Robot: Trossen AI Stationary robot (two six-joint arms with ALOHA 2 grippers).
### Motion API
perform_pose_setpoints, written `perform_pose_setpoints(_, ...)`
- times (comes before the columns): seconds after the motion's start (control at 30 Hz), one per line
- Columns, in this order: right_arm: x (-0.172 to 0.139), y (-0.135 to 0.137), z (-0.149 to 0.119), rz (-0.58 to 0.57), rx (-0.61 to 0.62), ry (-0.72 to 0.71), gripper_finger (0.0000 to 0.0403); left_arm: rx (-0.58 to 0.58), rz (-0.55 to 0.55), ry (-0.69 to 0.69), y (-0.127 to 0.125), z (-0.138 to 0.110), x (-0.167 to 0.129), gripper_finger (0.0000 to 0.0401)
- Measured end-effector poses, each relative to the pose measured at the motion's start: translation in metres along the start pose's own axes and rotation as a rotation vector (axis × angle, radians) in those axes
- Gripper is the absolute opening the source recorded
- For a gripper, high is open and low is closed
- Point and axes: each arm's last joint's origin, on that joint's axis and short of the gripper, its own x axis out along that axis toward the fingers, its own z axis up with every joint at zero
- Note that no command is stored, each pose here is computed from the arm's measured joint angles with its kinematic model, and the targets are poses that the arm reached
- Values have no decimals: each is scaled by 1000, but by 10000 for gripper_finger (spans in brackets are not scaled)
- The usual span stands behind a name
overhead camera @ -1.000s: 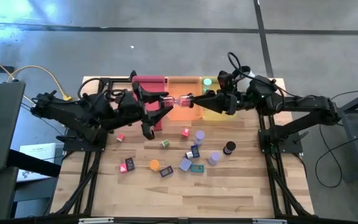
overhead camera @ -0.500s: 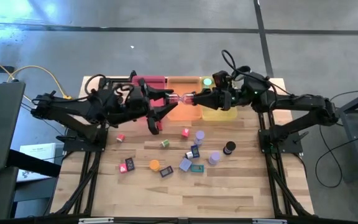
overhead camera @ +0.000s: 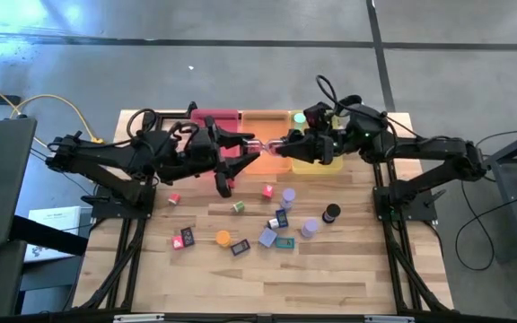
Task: Pick & Place Office items
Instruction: Put the bottom left black hourglass into the yellow bin
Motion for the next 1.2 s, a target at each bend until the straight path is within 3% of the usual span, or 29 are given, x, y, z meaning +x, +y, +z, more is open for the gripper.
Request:
perform_pose_setpoints(0.13, 1, 0, 0, 17, 8, 13, 245, 0, 4, 1, 0, 0, 0, 200)
perform_pose_setpoints(0.27, 1, 0, 0, 19, 2, 13, 197, 3, 1, 4, 0, -1, 1, 200)
perform_pose_setpoints(0.6, 0, -2, -2, 1, -33, 42, 193, 20, -3, 28, -2, -5, 1, 203)
perform_pose_setpoints(0.77, 0, -3, -4, 4, -58, 71, 193, 15, -2, 30, -3, -5, 1, 276)
perform_pose_setpoints(1.0, -4, -8, -9, -82, -58, 137, 193, 20, -3, 12, -1, 1, -3, 318)
perform_pose_setpoints(1.2, -29, -6, -16, -294, -116, 237, 193, -19, -22, 22, -2, 5, -11, 321)
